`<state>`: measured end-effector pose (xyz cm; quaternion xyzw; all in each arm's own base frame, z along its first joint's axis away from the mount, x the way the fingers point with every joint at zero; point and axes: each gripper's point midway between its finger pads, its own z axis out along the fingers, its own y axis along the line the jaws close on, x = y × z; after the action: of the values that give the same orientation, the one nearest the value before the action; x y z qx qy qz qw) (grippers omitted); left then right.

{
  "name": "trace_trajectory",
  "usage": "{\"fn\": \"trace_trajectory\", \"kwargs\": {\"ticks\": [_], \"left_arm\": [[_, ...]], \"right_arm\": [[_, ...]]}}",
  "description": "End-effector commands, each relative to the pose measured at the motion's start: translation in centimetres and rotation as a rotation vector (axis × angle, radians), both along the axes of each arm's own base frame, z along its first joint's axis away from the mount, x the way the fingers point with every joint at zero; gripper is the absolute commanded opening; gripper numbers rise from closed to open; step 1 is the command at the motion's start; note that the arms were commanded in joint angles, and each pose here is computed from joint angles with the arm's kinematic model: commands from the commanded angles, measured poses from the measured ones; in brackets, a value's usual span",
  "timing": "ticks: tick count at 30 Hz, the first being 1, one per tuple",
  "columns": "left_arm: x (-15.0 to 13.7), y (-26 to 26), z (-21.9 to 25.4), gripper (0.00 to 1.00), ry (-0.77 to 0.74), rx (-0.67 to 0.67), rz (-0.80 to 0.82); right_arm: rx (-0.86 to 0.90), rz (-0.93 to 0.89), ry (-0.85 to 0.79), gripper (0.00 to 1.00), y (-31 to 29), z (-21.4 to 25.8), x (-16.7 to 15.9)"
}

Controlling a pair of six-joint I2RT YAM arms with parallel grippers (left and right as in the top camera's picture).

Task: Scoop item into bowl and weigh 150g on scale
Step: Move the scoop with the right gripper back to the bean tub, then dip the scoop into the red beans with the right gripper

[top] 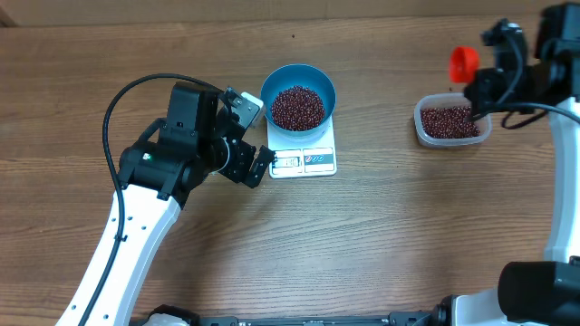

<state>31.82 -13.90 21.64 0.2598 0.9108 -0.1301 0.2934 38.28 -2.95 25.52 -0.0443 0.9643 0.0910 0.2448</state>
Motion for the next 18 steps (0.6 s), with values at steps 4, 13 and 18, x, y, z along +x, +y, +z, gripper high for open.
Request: {"fn": "trace_trajectory", "kwargs": {"ticks": [4,13,18], "left_arm": [[0.2,0.0,-0.1,0.99,0.006,-0.008,0.009],[0.2,0.0,-0.1,0.99,0.006,-0.008,0.009],[0.2,0.0,-0.1,0.99,0.006,-0.008,0.009]], "right_arm": [[-0.026,-0.051,0.153,0.04,-2.8,-6.1,-0.8],[-0.005,-0.049,0.283,0.04,-3.0,-11.6,-0.6],[-0.02,-0.054,0.346,0.04,-3.6,-14.2,-0.3]]}}
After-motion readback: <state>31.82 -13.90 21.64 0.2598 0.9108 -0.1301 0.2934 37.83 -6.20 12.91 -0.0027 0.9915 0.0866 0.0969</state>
